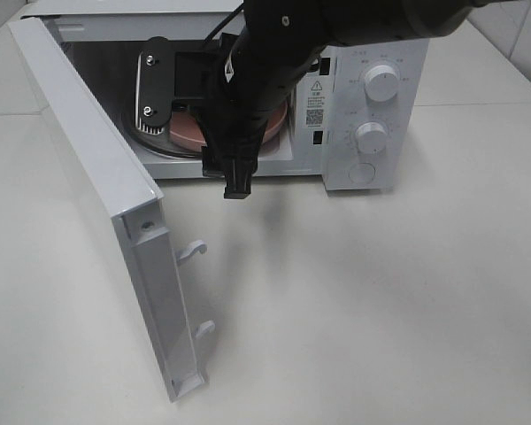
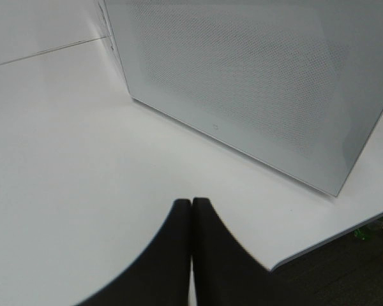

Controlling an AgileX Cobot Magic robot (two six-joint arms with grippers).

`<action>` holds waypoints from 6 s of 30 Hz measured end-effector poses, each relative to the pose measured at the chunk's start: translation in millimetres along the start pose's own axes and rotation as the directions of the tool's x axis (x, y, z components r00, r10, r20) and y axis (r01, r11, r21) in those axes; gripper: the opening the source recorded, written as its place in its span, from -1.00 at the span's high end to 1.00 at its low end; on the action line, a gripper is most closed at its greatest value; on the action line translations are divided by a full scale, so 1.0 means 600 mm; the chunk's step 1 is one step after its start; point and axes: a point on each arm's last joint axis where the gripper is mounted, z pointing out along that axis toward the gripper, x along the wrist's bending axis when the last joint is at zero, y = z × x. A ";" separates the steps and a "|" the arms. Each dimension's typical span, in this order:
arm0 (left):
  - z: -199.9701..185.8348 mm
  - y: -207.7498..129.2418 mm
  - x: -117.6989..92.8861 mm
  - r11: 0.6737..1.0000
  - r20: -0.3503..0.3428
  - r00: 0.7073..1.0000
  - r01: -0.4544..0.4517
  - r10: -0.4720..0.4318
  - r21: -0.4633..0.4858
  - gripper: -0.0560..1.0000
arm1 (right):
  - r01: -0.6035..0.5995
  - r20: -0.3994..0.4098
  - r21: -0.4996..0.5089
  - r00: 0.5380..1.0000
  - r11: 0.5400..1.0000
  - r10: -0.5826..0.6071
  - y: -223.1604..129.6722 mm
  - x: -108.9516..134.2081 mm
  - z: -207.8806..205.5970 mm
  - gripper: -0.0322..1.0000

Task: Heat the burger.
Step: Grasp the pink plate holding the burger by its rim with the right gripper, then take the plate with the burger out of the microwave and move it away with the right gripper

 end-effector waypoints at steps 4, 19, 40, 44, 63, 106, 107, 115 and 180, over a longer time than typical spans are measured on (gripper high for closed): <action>0.000 0.000 0.000 1.000 0.000 1.000 0.000 0.000 0.000 0.89 | 0.038 0.028 0.007 0.999 0.999 -0.038 0.003 -0.007 0.010 -0.29; 0.000 0.000 0.000 1.000 0.000 1.000 0.000 0.000 0.000 0.89 | 0.076 0.125 0.047 0.989 0.996 -0.082 -0.003 -0.012 0.054 -0.29; 0.000 0.000 0.000 1.000 0.000 1.000 0.000 0.000 0.000 0.89 | 0.138 0.174 0.103 0.973 0.985 -0.155 -0.014 -0.006 0.098 -0.37; 0.000 0.000 0.000 1.000 0.000 1.000 0.000 0.000 0.000 0.89 | 0.148 0.186 0.083 0.969 0.986 -0.161 -0.011 -0.006 0.102 -0.37; 0.000 0.000 0.000 1.000 0.000 1.000 0.000 0.000 0.000 0.89 | 0.114 0.209 0.026 0.971 0.993 -0.117 -0.044 -0.013 0.143 -0.37; 0.000 0.000 0.000 1.000 0.000 1.000 0.000 0.000 0.000 0.89 | 0.099 0.185 0.022 0.977 0.995 -0.102 -0.073 -0.003 0.196 0.74; 0.000 0.000 0.000 1.000 0.000 1.000 0.000 0.000 0.000 0.89 | 0.099 0.185 0.022 0.977 0.995 -0.102 -0.073 -0.003 0.196 0.74; 0.000 0.000 0.000 1.000 0.000 1.000 0.000 0.000 0.000 0.89 | 0.096 0.189 0.023 0.977 0.995 -0.099 -0.072 -0.005 0.191 0.74; 0.000 0.000 0.000 1.000 0.000 1.000 0.000 0.000 -0.001 0.89 | 0.510 -0.024 0.082 0.860 0.856 -0.510 -0.130 0.149 -0.072 0.74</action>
